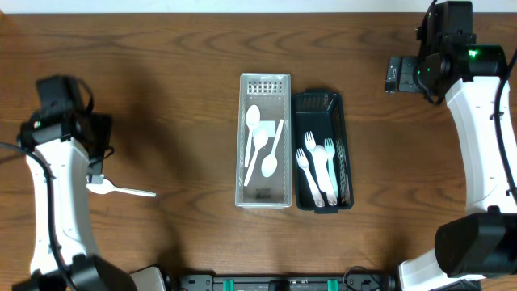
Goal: Pack container
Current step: 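Lower left gripper onto the last white spoon and grasp it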
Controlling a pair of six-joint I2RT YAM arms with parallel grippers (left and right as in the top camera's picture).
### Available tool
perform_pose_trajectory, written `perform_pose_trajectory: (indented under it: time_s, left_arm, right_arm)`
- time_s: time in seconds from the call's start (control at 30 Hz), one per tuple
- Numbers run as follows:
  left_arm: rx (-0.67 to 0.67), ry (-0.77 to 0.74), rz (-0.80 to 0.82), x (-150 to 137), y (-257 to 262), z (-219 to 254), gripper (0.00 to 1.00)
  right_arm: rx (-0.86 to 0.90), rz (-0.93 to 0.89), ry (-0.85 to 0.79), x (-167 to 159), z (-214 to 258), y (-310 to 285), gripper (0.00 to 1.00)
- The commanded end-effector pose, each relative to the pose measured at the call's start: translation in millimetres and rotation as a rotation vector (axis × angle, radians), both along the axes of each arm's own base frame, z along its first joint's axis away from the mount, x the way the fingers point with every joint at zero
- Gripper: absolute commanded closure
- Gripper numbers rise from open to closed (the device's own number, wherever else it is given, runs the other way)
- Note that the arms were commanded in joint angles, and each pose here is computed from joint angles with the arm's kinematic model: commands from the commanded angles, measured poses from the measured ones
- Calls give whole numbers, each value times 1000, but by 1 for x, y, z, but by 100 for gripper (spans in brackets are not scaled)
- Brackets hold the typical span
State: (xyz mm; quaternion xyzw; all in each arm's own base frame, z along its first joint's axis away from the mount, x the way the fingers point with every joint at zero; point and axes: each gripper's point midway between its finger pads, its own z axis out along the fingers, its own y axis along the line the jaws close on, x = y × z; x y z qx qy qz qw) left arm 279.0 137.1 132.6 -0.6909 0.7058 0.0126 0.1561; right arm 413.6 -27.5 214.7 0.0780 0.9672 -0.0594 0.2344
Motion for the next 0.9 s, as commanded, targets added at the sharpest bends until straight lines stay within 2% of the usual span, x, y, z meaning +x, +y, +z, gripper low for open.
perform_pose_trajectory:
  time_s: [0.0, 0.23, 0.47, 0.67, 0.7, 0.73, 0.87]
  left_arm:
    - [-111, 45, 127, -17, 3, -45, 6]
    - [-229, 205, 182, -42, -1, -115, 5]
    - [-250, 272, 114, -41, 0, -148, 4]
    - [-248, 287, 38, -40, 0, -154, 4]
    - [-247, 288, 23, -40, 0, -154, 6]
    - [-247, 290, 10, -40, 0, -154, 11]
    - [-252, 302, 3, -42, -1, -154, 43]
  right_arm:
    - [-9, 0, -5, 2, 2, -5, 1]
    - [-9, 0, -8, 2, 3, -5, 1]
    - [-9, 1, 0, 1, 2, -5, 1]
    - [-9, 0, -1, 1, 2, -5, 1]
    - [-9, 0, -1, 1, 2, -5, 1]
    - [-9, 0, -1, 1, 2, -5, 1]
    - [-9, 0, -1, 1, 2, -5, 1]
